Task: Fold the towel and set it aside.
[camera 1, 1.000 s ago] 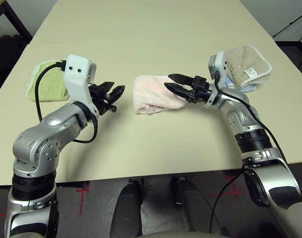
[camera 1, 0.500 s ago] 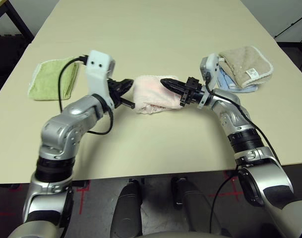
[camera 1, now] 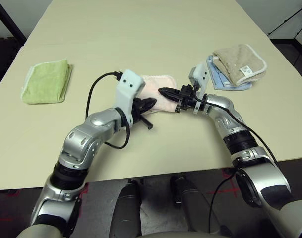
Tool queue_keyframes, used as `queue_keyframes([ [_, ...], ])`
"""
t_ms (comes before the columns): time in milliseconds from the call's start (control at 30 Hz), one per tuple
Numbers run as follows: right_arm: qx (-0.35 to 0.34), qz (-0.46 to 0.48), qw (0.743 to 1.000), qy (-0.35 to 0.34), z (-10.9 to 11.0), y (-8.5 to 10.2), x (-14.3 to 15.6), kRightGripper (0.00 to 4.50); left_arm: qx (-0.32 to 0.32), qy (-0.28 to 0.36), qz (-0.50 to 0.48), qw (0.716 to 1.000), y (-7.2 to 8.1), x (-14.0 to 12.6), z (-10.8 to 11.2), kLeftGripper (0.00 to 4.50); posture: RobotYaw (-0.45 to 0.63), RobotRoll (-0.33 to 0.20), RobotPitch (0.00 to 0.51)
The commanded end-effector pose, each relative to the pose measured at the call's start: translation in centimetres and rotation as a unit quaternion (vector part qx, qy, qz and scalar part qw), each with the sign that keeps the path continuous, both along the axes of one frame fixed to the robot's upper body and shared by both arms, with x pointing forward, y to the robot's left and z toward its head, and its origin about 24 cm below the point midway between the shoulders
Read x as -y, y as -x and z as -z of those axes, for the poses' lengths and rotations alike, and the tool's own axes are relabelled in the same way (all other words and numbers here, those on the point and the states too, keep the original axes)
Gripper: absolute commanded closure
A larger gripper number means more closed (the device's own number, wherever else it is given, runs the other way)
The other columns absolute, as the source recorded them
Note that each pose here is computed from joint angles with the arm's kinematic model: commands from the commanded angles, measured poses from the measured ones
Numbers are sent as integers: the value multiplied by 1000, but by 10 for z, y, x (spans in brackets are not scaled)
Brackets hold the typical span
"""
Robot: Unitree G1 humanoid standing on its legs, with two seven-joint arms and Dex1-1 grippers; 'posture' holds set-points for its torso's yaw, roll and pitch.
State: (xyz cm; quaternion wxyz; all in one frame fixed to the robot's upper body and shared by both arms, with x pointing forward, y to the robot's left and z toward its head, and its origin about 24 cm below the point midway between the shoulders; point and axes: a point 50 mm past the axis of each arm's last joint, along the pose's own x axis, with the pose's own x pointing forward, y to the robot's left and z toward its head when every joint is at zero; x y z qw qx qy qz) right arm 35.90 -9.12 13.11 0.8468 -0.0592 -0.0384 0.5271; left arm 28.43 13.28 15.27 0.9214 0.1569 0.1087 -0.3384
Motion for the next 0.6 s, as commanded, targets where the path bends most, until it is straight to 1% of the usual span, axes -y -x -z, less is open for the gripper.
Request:
queue_keyframes([
  [33, -9, -1, 1000, 14, 9, 1, -1, 4472, 2, -27, -8, 1000, -1, -5, 10, 4500, -42, 0, 216],
  [200, -16, 0, 1000, 25, 16, 1, -1, 4472, -3, -25, -31, 999, -5, -12, 18, 4500, -35, 0, 214],
  [367, -14, 5, 1000, 26, 15, -1, -1, 4472, 0, -19, -43, 999, -7, -14, 18, 4500, -34, 0, 209],
  [500, 1, 11, 1000, 17, 4, -5, 5, 4472, 11, -11, -42, 999, -8, -15, 10, 4500, -33, 0, 204],
  [600, 18, 12, 1000, 2, -11, -8, 10, 4472, 28, 9, -40, 999, -9, -15, -7, 4500, -38, 0, 197],
])
